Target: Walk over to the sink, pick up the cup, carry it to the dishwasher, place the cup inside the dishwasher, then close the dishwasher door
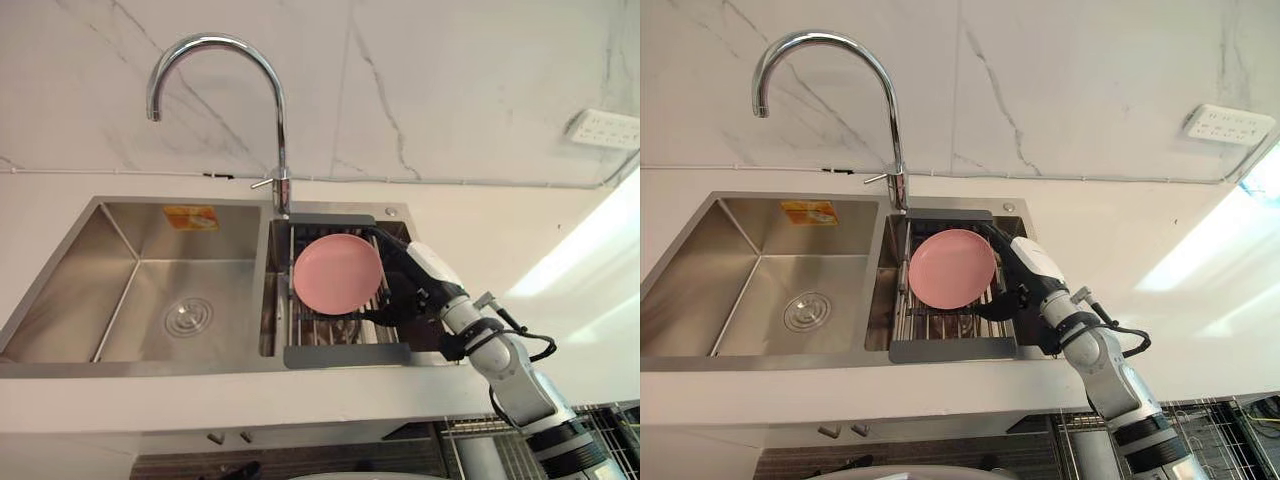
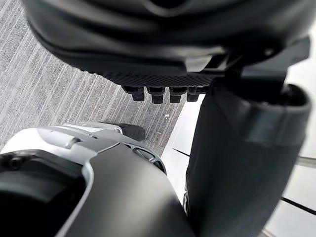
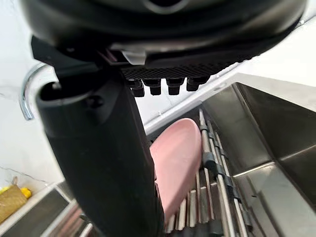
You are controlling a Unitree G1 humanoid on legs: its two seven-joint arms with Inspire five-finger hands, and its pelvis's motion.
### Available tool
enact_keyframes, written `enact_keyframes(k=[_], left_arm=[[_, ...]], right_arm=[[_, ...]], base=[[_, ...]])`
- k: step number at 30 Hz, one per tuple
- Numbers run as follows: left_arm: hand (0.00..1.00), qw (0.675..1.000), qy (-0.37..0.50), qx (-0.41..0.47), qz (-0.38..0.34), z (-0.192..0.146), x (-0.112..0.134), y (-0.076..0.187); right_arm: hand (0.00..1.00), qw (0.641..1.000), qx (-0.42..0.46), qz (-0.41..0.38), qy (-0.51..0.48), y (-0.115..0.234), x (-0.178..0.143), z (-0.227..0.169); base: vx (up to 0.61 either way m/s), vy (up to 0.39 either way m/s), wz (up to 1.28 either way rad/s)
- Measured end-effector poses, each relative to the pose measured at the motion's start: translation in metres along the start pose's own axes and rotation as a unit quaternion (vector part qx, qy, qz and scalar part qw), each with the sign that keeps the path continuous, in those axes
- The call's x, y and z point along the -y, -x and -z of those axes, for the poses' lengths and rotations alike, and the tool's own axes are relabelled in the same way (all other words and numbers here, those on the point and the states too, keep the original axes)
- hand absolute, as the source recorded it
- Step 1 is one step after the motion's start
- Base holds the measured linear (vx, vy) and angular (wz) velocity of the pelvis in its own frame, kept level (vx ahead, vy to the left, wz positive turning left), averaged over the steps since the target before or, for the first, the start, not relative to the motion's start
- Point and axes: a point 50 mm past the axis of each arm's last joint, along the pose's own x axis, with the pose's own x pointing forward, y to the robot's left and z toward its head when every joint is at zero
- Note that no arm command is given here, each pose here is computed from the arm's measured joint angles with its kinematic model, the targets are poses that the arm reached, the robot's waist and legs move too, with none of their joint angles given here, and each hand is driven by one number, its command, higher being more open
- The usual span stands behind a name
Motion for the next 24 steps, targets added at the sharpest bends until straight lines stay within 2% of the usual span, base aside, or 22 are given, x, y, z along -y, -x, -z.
enact_keyframes(k=[11, 24], left_arm=[[1.0, 1.0, 0.0, 0.004, 0.002, -0.003, 0.001, 0.0], [1.0, 1.0, -0.001, 0.006, 0.004, -0.005, 0.002, 0.0]], right_arm=[[1.0, 0.999, -0.025, -0.012, 0.015, -0.003, -0.013, 0.01], [1.0, 0.996, -0.044, 0.024, 0.077, -0.006, -0.011, 0.021]], base=[[0.0, 0.0, 0.0], [0.0, 0.003, 0.01]])
